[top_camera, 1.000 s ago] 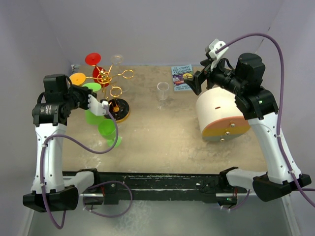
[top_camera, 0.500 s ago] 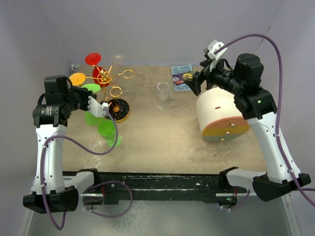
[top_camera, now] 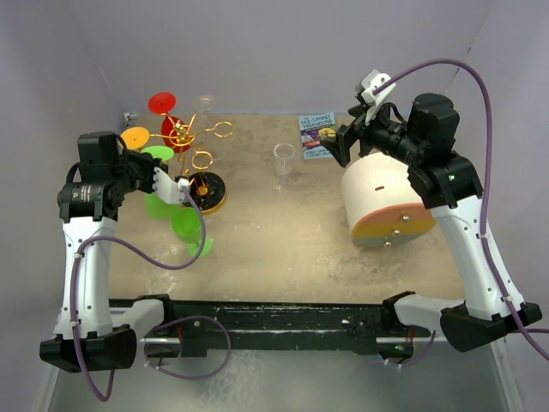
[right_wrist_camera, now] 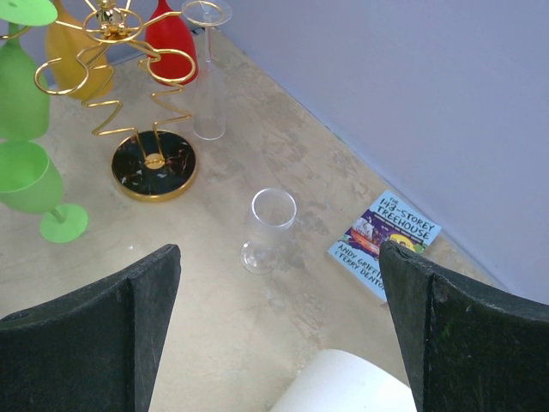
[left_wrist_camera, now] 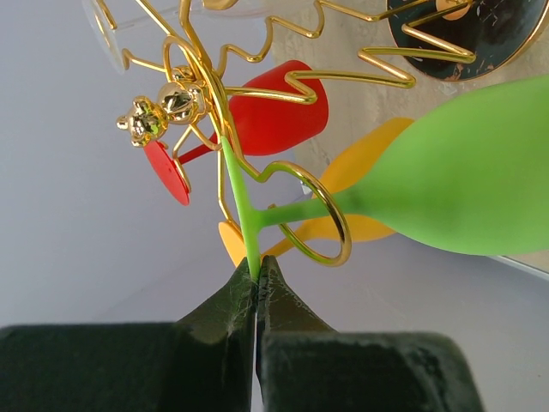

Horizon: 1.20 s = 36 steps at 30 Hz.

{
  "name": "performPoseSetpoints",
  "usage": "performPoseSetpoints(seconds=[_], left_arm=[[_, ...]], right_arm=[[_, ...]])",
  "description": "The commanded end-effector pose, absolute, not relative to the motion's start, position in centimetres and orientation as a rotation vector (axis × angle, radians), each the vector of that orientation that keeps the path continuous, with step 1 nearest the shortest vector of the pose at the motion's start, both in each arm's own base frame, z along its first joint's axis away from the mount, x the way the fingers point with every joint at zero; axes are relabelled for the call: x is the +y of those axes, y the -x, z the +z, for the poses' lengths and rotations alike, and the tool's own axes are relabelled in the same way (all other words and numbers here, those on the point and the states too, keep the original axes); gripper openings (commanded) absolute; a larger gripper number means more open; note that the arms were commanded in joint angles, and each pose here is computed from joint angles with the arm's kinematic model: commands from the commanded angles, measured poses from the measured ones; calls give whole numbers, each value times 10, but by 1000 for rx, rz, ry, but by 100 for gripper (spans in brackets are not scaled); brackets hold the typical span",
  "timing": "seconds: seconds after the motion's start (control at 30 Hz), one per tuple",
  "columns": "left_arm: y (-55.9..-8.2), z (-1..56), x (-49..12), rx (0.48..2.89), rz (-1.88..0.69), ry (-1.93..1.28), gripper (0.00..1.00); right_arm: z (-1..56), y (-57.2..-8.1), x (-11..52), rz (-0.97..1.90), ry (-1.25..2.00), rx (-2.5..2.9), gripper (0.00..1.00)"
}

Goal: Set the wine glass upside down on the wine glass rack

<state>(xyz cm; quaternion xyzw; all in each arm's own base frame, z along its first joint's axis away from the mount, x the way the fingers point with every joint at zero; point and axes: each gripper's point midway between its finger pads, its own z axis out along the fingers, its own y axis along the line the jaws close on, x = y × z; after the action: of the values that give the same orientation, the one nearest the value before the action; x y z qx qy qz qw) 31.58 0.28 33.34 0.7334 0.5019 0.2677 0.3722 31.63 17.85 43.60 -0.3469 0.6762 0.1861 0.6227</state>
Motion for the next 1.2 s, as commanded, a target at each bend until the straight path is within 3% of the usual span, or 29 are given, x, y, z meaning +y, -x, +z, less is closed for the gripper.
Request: performPoseSetpoints(seconds=[0.0,0.83,1.17], left_arm=[[-316,336,-2,1231,703,-1923,0],[-304,315,2,1261,684,-1994,0],[-300,306,2,1278,657,-2013,9]], right_arm=[[448,-315,179,420,810,1495,100],[445,-315,180,425,816,1495,100],[445,-314,179,423,814,1496,100]])
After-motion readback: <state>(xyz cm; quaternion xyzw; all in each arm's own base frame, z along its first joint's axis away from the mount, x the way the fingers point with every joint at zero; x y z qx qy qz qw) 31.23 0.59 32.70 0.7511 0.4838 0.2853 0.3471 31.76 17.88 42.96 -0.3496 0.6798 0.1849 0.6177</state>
